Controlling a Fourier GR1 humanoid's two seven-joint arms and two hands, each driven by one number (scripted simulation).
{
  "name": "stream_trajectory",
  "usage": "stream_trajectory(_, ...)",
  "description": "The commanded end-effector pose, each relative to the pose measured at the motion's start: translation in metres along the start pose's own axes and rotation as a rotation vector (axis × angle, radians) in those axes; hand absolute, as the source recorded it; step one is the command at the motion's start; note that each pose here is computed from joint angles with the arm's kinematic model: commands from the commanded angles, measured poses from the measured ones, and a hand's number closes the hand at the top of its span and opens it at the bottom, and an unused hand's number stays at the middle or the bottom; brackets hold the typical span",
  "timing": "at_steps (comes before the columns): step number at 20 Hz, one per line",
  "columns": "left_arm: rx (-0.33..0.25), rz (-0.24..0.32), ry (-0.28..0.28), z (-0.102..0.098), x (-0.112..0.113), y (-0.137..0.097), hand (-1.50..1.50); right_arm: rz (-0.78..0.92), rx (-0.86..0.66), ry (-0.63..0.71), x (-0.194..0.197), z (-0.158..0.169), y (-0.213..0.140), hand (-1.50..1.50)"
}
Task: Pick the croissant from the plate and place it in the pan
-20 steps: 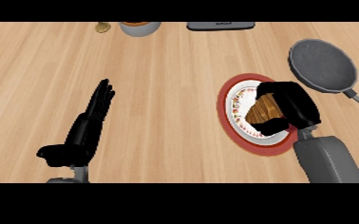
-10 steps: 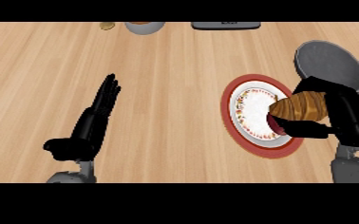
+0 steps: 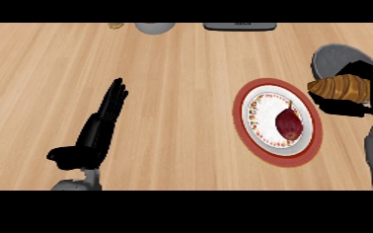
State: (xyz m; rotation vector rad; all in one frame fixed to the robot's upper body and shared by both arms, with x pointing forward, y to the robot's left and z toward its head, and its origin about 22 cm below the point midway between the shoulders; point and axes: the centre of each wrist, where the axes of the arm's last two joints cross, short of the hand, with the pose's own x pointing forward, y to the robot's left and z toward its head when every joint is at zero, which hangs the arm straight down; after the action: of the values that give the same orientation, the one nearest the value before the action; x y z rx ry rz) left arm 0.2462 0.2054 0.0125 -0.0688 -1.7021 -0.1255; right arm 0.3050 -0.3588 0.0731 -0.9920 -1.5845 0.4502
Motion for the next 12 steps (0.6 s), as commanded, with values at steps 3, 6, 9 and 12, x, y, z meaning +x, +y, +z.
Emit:
stream_trajectory(3, -0.035, 0.001, 0.007, 0.001, 0.001, -0.006, 0.0, 0.143, -0.153, 0.0, -0.042, -0.03, -0.002, 1.5)
stream_trajectory(6, -0.019, 0.009, -0.015, -0.018, 0.005, -0.003, 0.0, 0.152, -0.25, 0.005, -0.063, -0.041, -0.01, 1.5)
stream_trajectory(9, -0.041, -0.006, -0.015, -0.004, -0.007, -0.001, 0.0, 0.038, -0.353, 0.036, -0.063, -0.06, -0.021, 1.5)
stream_trajectory(12, -0.036, -0.015, -0.024, -0.005, 0.004, -0.015, 0.0, 0.037, -0.337, 0.034, -0.082, -0.063, -0.033, 1.5)
